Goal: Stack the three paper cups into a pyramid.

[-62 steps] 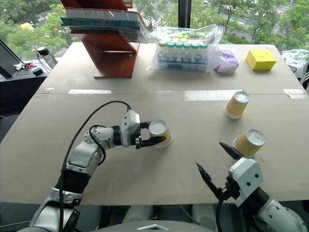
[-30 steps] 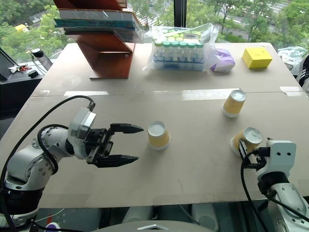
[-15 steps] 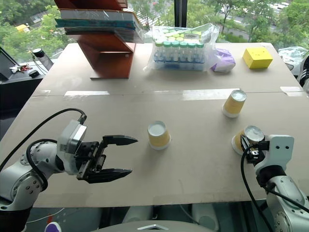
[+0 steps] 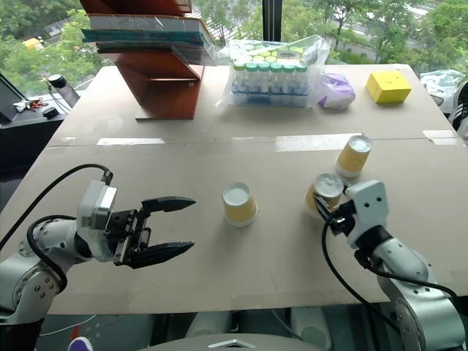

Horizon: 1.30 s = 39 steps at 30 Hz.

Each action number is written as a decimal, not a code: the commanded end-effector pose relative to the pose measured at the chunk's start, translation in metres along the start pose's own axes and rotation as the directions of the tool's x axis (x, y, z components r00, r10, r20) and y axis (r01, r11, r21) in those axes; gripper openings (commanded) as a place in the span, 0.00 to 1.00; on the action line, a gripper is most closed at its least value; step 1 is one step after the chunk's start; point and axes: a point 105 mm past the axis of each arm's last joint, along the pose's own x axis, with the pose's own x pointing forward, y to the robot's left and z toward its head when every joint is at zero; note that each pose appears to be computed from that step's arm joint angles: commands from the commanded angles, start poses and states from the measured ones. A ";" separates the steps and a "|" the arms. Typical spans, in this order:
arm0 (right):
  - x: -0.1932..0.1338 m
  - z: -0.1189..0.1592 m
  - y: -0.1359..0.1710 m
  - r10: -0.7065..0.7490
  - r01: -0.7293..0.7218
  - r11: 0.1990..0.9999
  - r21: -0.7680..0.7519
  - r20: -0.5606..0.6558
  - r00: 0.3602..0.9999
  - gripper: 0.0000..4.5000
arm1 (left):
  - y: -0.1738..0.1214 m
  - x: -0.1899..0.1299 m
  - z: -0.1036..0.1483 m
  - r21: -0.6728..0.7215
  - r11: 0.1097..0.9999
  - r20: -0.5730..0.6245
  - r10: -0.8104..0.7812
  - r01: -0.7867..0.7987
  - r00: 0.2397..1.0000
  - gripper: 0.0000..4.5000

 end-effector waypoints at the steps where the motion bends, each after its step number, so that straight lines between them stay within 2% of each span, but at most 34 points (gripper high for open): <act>1: 0.014 0.005 0.025 0.170 -0.170 0.985 -0.025 0.019 0.985 0.59 | 0.004 -0.007 0.000 0.001 1.000 -0.008 -0.030 0.030 1.000 1.00; 6: 0.027 0.009 0.031 0.270 -0.269 0.962 -0.049 0.023 0.962 0.59 | 0.003 -0.016 -0.001 -0.003 0.999 -0.020 -0.037 0.037 0.999 1.00; 13: 0.028 0.004 0.042 0.368 -0.368 0.929 -0.030 -0.010 0.930 0.59 | -0.004 -0.023 -0.005 -0.010 1.000 -0.024 -0.022 0.022 0.999 1.00; 28: 0.033 -0.009 0.046 0.405 -0.406 0.913 -0.027 -0.037 0.913 0.59 | -0.008 -0.035 -0.012 -0.017 1.000 -0.024 -0.001 0.000 1.000 1.00; 31: 0.032 -0.010 0.048 0.417 -0.419 0.907 -0.039 -0.036 0.908 0.80 | -0.009 -0.036 -0.014 -0.021 1.000 -0.025 -0.002 0.001 1.000 1.00; 33: 0.028 -0.005 0.045 0.419 -0.421 0.904 -0.072 -0.031 0.907 0.99 | -0.009 -0.037 -0.015 -0.024 1.000 -0.025 -0.002 0.001 1.000 1.00; 39: 0.009 0.027 0.036 0.425 -0.419 0.902 -0.106 0.041 0.904 0.99 | -0.003 -0.035 -0.008 -0.024 0.999 0.019 0.029 -0.028 0.999 1.00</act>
